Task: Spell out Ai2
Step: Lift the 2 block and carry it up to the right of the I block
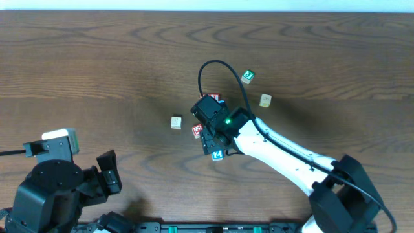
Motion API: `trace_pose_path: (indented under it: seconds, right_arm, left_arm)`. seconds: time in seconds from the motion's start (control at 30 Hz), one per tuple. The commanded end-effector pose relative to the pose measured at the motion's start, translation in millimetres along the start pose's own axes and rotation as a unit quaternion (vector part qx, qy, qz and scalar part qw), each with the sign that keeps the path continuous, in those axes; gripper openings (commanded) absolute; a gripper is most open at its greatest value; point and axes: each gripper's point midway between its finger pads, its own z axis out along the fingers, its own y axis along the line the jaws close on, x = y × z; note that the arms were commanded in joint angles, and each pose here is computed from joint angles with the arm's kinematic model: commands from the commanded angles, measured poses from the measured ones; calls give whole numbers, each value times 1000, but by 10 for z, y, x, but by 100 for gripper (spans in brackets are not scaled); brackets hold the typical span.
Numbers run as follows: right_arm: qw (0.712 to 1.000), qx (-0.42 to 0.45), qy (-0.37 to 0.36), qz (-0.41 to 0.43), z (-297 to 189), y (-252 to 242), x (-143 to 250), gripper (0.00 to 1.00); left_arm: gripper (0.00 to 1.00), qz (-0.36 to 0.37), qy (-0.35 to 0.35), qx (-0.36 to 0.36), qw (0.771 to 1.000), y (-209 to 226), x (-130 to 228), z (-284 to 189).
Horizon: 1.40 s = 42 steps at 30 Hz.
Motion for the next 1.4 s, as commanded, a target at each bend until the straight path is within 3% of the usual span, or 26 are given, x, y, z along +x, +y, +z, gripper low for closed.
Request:
trace_pose_path:
  seconds: [0.0, 0.1, 0.23, 0.43, 0.97, 1.1, 1.37]
  right_arm:
    - [1000, -8, 3, -25, -27, 109, 89, 82]
    - [999, 11, -5, -38, 26, 123, 164, 92]
    - [1000, 18, -6, -24, 135, 134, 284, 93]
    - [1000, 15, -3, 4, 350, 81, 446, 89]
    - [997, 16, -24, 74, 422, 52, 401, 76]
    - [997, 17, -25, 73, 427, 43, 404, 68]
    - [997, 16, -27, 74, 444, 41, 408, 36]
  left_arm:
    - [96, 1, -9, -8, 1000, 41, -25, -22]
    - [95, 1, -9, -8, 1000, 40, -27, -22]
    - [95, 1, -10, -8, 1000, 40, -29, -22]
    - [95, 1, -11, -10, 1000, 47, -33, -22]
    - [96, -3, -15, -16, 1000, 67, -44, -23]
    - [95, -4, -14, -16, 1000, 67, -43, -23]
    - [95, -7, -14, -16, 1000, 67, -42, -23]
